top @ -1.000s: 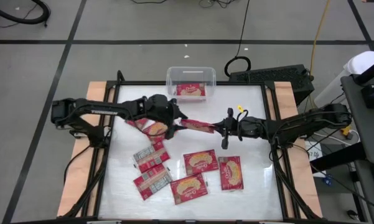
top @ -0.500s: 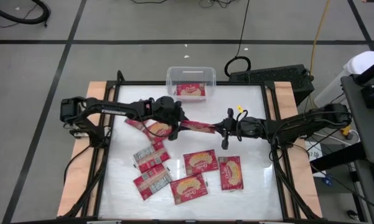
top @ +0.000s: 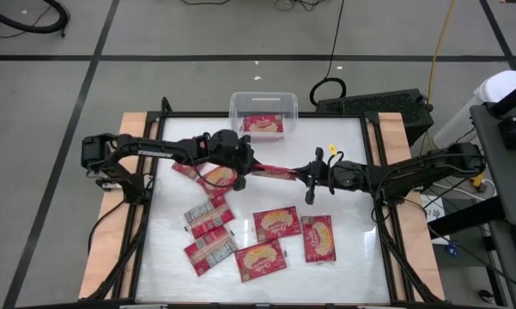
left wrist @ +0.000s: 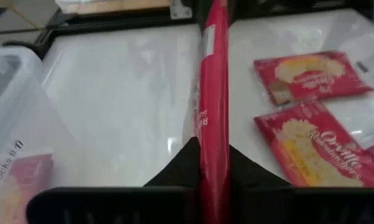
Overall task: Sort popcorn bags into baskets
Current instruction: Put the popcorn bag into the transparent bin
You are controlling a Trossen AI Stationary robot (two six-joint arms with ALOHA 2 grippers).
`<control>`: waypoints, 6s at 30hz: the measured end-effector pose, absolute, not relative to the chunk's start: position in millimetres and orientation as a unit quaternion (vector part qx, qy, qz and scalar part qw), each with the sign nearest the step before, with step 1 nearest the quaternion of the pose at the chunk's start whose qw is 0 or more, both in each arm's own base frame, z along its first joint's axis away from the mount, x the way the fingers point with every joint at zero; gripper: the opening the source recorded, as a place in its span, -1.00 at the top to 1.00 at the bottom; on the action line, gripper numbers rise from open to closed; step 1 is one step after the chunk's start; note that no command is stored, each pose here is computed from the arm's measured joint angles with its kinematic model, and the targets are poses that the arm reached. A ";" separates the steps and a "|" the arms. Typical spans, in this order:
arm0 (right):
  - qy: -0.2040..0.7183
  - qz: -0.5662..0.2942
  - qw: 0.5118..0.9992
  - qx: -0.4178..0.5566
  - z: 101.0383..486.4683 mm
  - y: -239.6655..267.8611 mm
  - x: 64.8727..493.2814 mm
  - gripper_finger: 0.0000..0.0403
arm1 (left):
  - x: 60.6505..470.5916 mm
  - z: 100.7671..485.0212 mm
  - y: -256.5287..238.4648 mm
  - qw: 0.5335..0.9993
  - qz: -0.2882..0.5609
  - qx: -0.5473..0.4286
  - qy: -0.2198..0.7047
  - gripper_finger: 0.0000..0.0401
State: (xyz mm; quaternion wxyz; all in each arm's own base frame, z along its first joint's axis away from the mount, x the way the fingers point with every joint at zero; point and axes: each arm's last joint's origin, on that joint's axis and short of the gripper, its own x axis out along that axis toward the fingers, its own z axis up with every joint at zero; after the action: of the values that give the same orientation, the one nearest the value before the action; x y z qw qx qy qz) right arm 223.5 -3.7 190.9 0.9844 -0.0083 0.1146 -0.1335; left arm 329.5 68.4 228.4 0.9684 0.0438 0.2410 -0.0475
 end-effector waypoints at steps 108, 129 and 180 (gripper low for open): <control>0.144 -0.134 0.978 0.065 187.9 21.6 213.2 0.13 | 296.1 282.1 272.7 0.925 0.268 0.019 0.269 0.06; 0.185 -0.101 0.964 0.161 179.2 36.1 208.4 0.13 | 262.6 299.6 148.5 0.953 0.073 -0.015 0.293 0.53; 0.300 -0.044 0.949 -0.086 108.8 78.1 247.0 0.95 | 255.3 197.5 7.3 0.981 0.003 0.017 0.194 0.54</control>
State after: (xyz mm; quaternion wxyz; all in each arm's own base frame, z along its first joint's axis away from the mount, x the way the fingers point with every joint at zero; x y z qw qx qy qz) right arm 247.0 78.1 108.8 0.9489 -0.0864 0.3004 -0.0440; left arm 255.3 7.3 197.5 0.9809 0.0167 0.1937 0.0030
